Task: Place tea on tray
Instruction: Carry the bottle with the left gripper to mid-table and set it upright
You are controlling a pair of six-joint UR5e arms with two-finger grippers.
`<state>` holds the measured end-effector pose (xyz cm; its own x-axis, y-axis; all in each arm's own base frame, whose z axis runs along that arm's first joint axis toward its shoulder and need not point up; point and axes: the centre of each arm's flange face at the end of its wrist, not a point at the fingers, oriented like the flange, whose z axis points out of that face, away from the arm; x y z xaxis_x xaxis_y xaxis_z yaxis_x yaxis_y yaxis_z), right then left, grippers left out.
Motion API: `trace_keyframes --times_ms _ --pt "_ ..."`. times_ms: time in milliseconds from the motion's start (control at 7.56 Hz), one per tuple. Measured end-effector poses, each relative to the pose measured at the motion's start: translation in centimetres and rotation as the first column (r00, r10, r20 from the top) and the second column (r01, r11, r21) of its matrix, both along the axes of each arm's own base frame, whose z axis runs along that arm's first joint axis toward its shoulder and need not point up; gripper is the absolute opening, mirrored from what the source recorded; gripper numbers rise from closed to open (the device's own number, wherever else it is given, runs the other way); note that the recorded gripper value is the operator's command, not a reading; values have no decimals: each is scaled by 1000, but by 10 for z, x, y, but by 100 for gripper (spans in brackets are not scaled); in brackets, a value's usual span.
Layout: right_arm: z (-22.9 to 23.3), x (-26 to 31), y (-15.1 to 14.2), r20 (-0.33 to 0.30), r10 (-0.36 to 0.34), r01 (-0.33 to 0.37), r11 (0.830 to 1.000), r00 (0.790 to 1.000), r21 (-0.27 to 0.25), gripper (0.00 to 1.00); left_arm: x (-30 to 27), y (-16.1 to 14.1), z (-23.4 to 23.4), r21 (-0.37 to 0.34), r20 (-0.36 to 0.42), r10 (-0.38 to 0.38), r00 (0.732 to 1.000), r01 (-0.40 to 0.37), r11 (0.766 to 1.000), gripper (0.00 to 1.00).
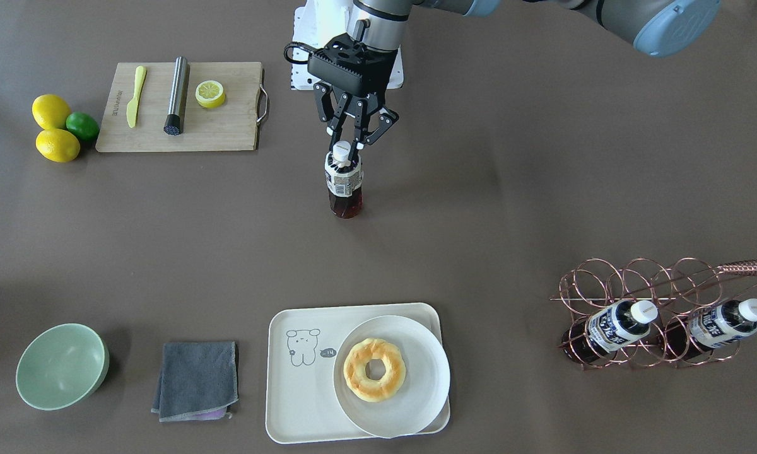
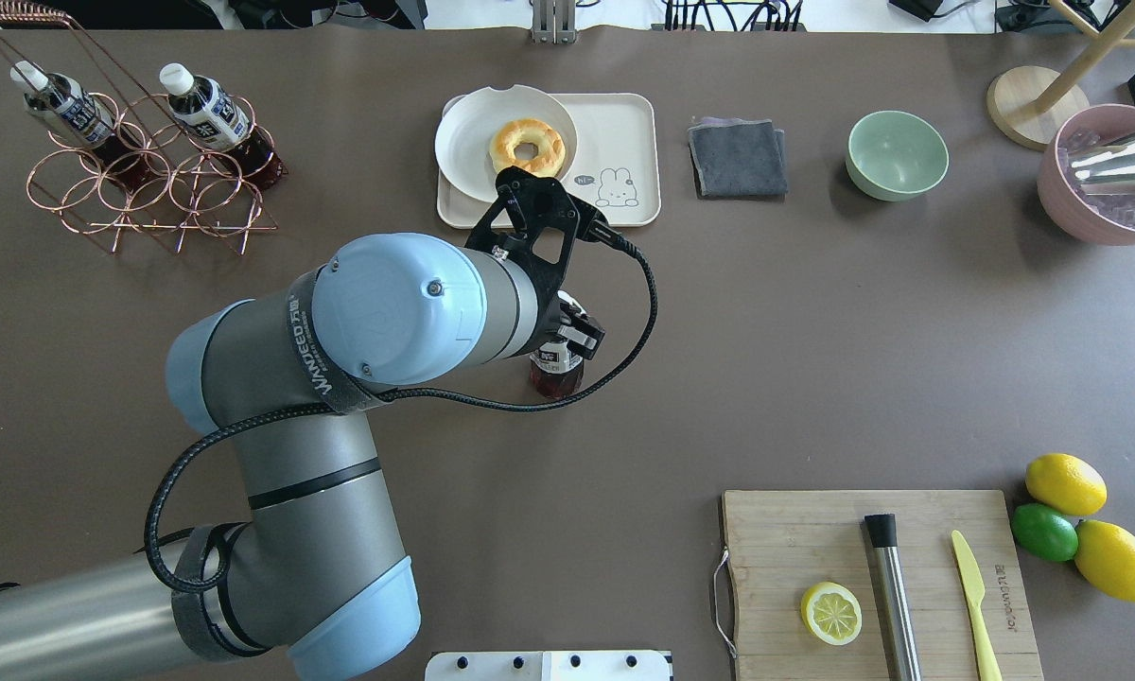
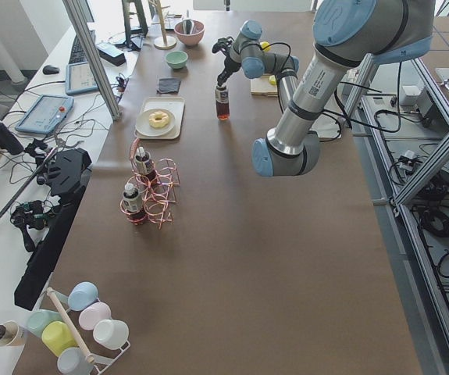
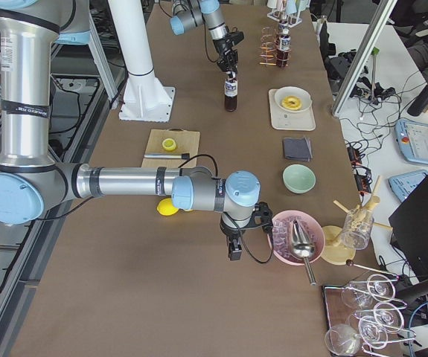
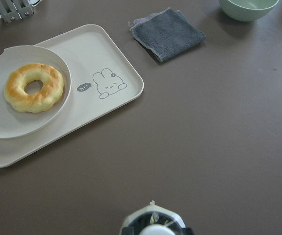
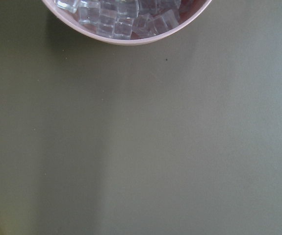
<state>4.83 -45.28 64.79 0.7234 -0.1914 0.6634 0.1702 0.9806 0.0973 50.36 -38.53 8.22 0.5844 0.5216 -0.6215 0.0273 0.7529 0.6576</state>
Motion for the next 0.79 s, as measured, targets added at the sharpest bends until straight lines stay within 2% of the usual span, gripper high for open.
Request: trace_keyframes --times_ms 132,265,529,794 --pt "0 0 0 0 0 0 1000 1000 0 100 0 0 1 0 1 -1 1000 1 1000 93" --pt "0 0 0 0 0 0 1000 1000 0 100 -1 0 1 0 1 -1 1000 1 1000 96" --pt "0 0 0 0 0 0 1000 1000 1 100 -10 1 -4 7 -15 -6 1000 7 1000 97" --pt "-1 0 0 7 0 0 1000 1000 1 100 -46 3 -6 16 -52 -23 998 24 1000 97"
